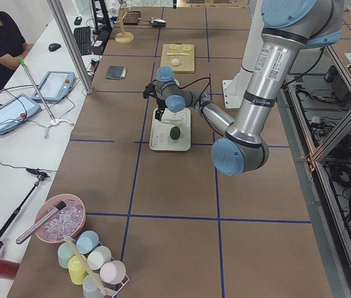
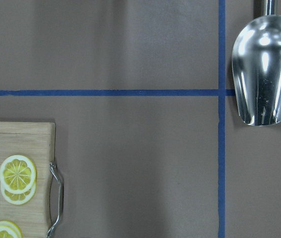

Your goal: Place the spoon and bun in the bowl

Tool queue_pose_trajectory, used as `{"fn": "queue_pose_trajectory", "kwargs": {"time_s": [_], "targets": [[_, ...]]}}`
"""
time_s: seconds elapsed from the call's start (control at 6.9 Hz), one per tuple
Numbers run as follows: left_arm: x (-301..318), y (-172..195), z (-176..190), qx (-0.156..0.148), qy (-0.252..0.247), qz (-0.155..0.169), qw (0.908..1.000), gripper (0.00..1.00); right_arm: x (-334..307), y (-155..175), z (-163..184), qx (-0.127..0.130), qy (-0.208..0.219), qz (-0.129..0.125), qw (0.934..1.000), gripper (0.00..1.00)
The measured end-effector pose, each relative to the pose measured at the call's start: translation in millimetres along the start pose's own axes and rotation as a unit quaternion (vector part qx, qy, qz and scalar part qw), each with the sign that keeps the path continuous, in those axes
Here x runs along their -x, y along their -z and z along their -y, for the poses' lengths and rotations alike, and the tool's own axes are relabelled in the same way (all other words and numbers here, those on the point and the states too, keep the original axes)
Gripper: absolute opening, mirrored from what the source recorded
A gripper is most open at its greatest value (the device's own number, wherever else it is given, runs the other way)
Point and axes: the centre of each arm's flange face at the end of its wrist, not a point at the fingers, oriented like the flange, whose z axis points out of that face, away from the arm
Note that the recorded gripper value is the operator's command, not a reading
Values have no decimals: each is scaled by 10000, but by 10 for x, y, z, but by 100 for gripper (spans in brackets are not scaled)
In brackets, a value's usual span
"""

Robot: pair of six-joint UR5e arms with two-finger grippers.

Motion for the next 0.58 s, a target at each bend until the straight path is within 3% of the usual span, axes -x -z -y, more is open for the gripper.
{"fn": "queue_pose_trajectory", "kwargs": {"time_s": [0.29, 0.58], "targets": [[-65, -310, -66, -30, -41, 322, 9995, 87, 36, -61, -4, 67, 40, -2, 10000, 100], [-89, -417, -113, -16, -77, 416, 9991, 83, 44, -83, -7, 94, 41, 4, 9999, 100]]}}
